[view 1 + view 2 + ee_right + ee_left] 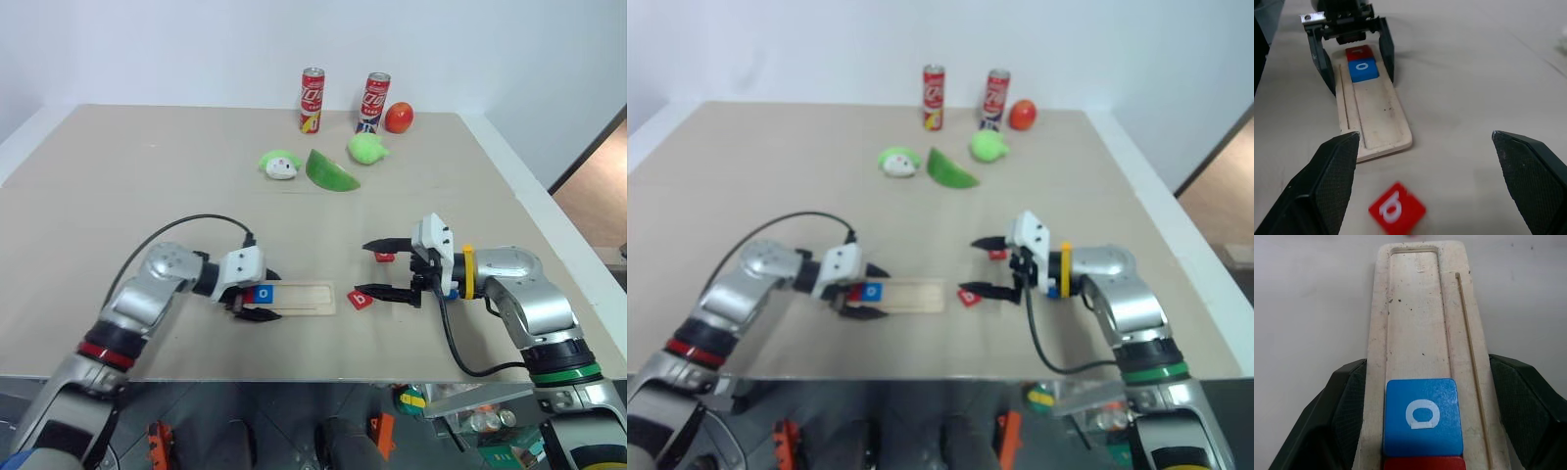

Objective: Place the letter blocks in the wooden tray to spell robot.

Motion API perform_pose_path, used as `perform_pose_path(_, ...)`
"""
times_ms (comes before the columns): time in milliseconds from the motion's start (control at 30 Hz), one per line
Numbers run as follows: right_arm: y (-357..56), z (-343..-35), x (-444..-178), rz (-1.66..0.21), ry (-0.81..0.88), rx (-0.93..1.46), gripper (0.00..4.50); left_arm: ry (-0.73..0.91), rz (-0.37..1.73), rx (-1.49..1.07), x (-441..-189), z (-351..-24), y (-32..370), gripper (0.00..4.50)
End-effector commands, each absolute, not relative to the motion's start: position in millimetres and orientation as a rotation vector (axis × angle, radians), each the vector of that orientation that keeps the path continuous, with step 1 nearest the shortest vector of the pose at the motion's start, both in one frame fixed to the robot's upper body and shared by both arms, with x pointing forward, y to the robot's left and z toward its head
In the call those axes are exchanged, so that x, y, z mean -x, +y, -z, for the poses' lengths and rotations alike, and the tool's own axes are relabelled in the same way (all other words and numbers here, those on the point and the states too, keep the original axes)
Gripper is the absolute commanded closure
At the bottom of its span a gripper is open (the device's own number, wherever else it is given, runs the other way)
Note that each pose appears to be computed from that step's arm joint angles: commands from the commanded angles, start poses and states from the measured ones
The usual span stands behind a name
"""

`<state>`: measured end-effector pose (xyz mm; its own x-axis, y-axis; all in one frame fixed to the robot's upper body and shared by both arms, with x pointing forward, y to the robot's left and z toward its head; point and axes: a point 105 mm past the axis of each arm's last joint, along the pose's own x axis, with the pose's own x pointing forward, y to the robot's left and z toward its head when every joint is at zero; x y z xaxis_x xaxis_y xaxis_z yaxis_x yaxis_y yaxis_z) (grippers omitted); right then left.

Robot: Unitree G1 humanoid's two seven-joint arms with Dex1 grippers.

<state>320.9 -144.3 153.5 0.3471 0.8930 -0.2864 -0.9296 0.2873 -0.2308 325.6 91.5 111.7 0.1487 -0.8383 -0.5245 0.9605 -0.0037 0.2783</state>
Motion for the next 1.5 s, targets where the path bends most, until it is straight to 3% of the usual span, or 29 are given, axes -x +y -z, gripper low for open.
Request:
perform_pose_path(33,-151,-163,-320,-1.203,0.067,0.414,0.00,0.200,1.455,-0.718,-336,-120,83,1.30)
perform_pose_path(467,-149,-158,-314,-1.214,0.076,0.406,0.00,0.210,1.499,-0.739,-349,-121,80,1.30)
perform_pose_path(533,-148,-155,-313,-1.232,0.083,0.412,0.00,0.181,1.490,-0.729,-350,-127,79,0.23)
perform_pose_path(567,-148,-154,-313,-1.240,0.089,0.414,0.00,0.167,1.483,-0.722,-350,-131,79,0.02)
perform_pose_path(800,-151,-149,-320,-1.296,0.137,0.470,0.00,0.070,1.430,-0.671,-350,-171,93,0.02)
perform_pose_path(967,-147,-138,-328,-1.348,0.151,0.538,0.00,0.030,1.479,-0.477,-315,-192,102,0.02)
perform_pose_path(1233,-139,-113,-328,-1.443,0.166,0.597,0.00,0.064,1.348,-0.275,-263,-163,110,0.02)
perform_pose_path(1500,-139,-103,-326,-1.482,0.182,0.594,0.26,0.097,1.229,-0.240,-246,-147,111,0.01)
